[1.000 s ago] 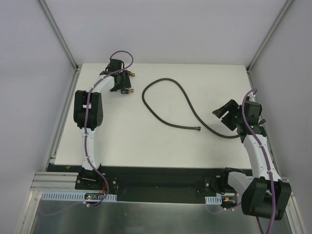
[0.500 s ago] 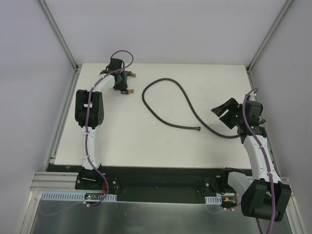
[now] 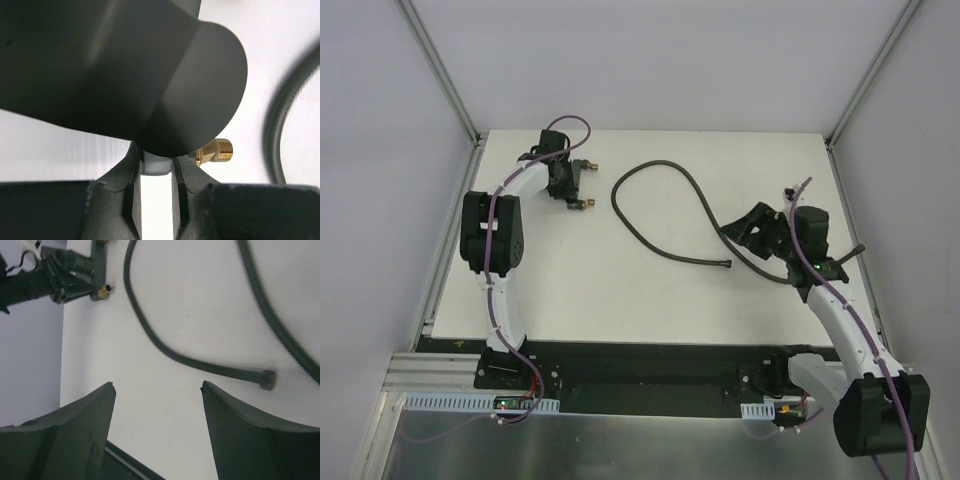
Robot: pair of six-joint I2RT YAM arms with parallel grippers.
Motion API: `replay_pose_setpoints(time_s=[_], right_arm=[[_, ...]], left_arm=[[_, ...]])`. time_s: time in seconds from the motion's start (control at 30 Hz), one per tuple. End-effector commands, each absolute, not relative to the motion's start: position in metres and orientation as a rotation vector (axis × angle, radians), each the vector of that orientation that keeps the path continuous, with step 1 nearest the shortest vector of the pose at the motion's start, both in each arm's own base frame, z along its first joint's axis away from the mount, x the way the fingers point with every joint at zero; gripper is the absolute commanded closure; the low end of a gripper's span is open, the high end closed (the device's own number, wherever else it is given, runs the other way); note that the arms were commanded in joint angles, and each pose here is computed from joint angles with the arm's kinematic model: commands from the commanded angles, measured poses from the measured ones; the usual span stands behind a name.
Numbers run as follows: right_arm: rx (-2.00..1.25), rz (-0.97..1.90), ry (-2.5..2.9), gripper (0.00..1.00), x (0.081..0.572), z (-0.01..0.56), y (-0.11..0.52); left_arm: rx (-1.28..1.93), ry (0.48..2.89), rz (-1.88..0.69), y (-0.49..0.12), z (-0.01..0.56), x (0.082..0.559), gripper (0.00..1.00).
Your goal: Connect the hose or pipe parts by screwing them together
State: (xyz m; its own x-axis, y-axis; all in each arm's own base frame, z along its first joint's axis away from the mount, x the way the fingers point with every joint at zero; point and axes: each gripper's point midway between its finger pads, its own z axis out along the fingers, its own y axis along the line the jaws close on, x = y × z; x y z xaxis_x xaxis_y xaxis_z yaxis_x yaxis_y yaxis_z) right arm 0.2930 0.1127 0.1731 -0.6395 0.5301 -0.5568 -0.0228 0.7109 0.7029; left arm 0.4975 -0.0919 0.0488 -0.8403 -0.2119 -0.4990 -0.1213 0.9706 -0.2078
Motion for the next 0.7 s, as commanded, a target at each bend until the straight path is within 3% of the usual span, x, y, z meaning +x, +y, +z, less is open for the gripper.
replay_pose_setpoints(time_s=[0.0, 0.23, 0.37, 0.4, 0.43, 0.67], right_arm=[[0.117, 0.988, 2.051, 0.28, 0.301, 0.201, 0.174], [-0.394, 1.057, 2.024, 0.32, 0.302, 0.194, 0.295], [-0.419, 1.024, 2.109, 0.32, 0.326, 0.167, 0.339], [-0.43, 1.051, 2.077, 0.33, 0.336, 0.185, 0.355], [-0.43, 1.044, 2.145, 0.33, 0.337, 0.161, 0.368], [-0.408, 1.179, 2.239, 0.36, 0.336, 0.134, 0.418]], left_arm=[[-0.175, 2.595, -0.49, -0.123, 0.096, 0.446, 1.0], [-0.105, 2.663, -0.752, -0.151, 0.1, 0.368, 1.0], [-0.088, 2.66, -0.788, -0.152, 0.105, 0.349, 1.0], [-0.084, 2.652, -0.791, -0.152, 0.108, 0.347, 1.0], [-0.076, 2.658, -0.8, -0.153, 0.107, 0.343, 1.0], [-0.068, 2.679, -0.862, -0.159, 0.103, 0.339, 1.0]])
